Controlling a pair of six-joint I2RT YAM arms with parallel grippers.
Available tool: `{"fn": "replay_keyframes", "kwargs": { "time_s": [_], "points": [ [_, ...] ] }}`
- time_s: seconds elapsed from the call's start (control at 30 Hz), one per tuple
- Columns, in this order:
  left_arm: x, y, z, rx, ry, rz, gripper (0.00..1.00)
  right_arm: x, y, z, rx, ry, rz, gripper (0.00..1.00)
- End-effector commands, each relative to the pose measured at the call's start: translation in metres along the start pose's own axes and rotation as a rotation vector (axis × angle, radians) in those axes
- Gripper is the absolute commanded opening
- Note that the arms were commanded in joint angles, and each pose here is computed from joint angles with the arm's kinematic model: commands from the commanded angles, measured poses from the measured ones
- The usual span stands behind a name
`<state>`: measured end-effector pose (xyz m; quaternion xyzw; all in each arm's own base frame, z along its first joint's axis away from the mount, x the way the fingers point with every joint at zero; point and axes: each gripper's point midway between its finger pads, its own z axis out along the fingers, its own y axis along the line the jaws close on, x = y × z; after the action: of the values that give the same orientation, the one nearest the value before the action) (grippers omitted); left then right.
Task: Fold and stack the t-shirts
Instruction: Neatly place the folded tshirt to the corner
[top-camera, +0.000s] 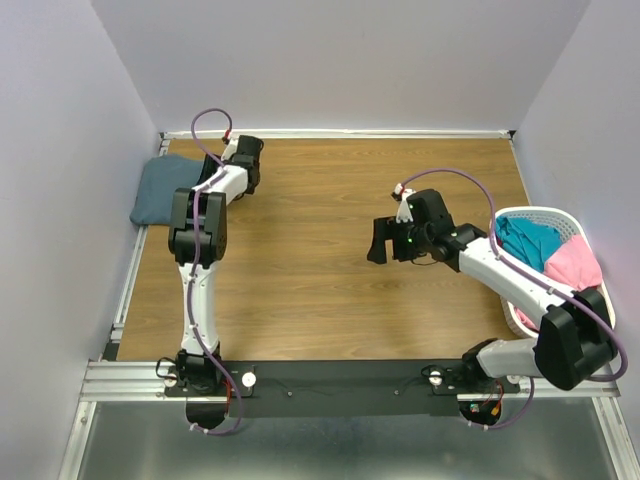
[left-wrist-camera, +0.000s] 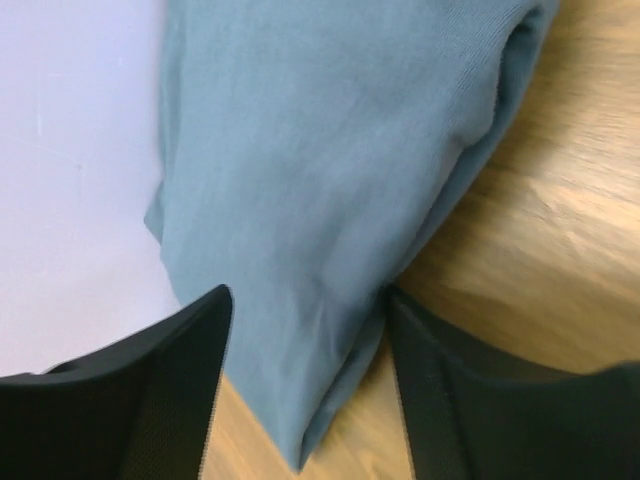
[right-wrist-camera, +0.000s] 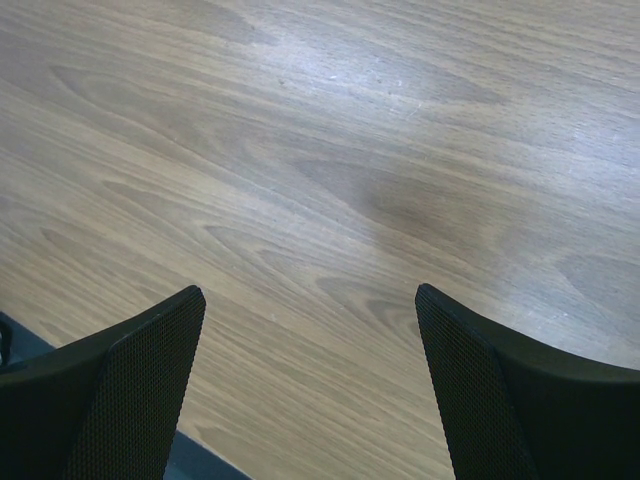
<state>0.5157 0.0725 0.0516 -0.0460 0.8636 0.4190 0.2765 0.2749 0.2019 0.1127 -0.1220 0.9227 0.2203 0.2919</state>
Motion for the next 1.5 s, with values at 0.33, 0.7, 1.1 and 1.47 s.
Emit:
{"fn": "replay_keyframes", "kwargs": {
  "time_s": [0.33, 0.7, 1.1, 1.47],
  "points": [
    [-0.089, 0.003, -0.268, 0.754, -0.369, -0.384, 0.74, -0.074, -0.039, -0.08, 0.341, -0.361, 0.113, 0.95],
    [-0.013, 0.183, -0.367, 0.912, -0.712, -0.794, 0.74, -0.106, -0.06, -0.228, 0.541, -0.755, 0.15, 1.0],
    [0.114, 0.295, -0.338, 0.681, -0.882, -1.23, 0.87, -0.06, -0.088, -0.281, 0.609, -0.953, 0.241, 1.0],
    [0.136, 0.285, -0.309, 0.571, -0.851, -1.295, 0.96, -0.047, -0.101, -0.283, 0.658, -0.988, 0.272, 1.0]
  ]
}}
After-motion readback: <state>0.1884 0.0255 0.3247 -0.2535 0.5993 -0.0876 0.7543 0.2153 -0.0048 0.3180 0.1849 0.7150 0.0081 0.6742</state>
